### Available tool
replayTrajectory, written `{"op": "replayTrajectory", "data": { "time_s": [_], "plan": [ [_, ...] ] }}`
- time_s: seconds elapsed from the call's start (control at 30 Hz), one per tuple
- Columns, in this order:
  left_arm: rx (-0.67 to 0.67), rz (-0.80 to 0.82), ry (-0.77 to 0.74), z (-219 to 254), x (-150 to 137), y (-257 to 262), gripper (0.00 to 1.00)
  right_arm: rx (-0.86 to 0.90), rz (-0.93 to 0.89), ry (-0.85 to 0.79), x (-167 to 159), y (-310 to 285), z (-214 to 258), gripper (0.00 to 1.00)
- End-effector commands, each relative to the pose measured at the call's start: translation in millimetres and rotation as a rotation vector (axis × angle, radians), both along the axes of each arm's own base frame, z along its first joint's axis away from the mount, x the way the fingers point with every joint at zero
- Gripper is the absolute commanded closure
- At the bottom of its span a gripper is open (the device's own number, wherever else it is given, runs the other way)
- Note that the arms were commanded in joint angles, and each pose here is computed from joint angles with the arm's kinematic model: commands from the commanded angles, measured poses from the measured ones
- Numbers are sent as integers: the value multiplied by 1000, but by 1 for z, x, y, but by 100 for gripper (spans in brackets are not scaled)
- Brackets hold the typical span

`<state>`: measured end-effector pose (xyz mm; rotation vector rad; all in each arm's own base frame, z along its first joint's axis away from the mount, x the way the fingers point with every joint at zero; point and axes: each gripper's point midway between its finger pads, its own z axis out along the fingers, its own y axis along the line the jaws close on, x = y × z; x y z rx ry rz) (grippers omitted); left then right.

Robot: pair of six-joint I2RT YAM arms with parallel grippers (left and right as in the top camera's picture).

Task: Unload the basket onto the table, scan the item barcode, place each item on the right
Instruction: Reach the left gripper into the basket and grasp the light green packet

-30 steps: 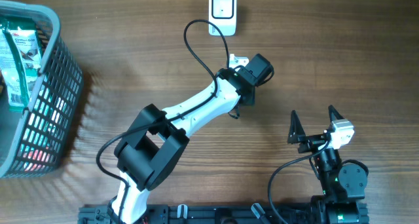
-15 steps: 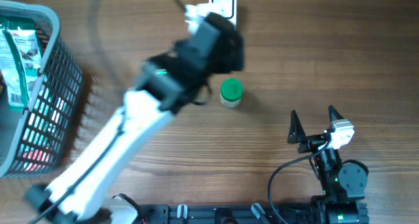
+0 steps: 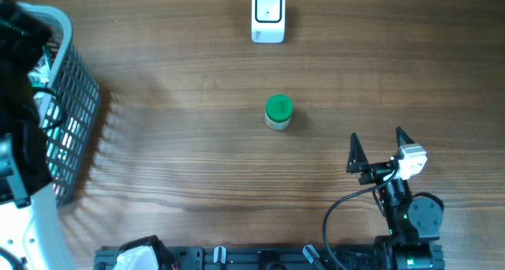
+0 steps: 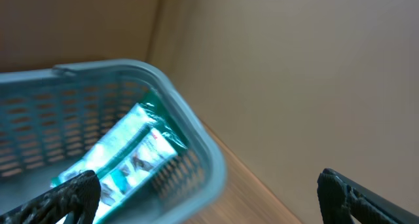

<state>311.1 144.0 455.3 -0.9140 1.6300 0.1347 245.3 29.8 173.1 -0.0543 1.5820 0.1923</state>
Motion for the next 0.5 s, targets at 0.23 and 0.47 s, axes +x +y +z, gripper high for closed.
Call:
{"op": "replayTrajectory", "data": {
  "time_s": [0.23,0.47],
  "plan": [
    [-296,419,180,-97,-36,117,0,-8,-11,-14,0,-2,3,0],
    [-803,672,633,-283,-58,132,0,-8,-11,-14,0,-2,3,1]
  ]
}}
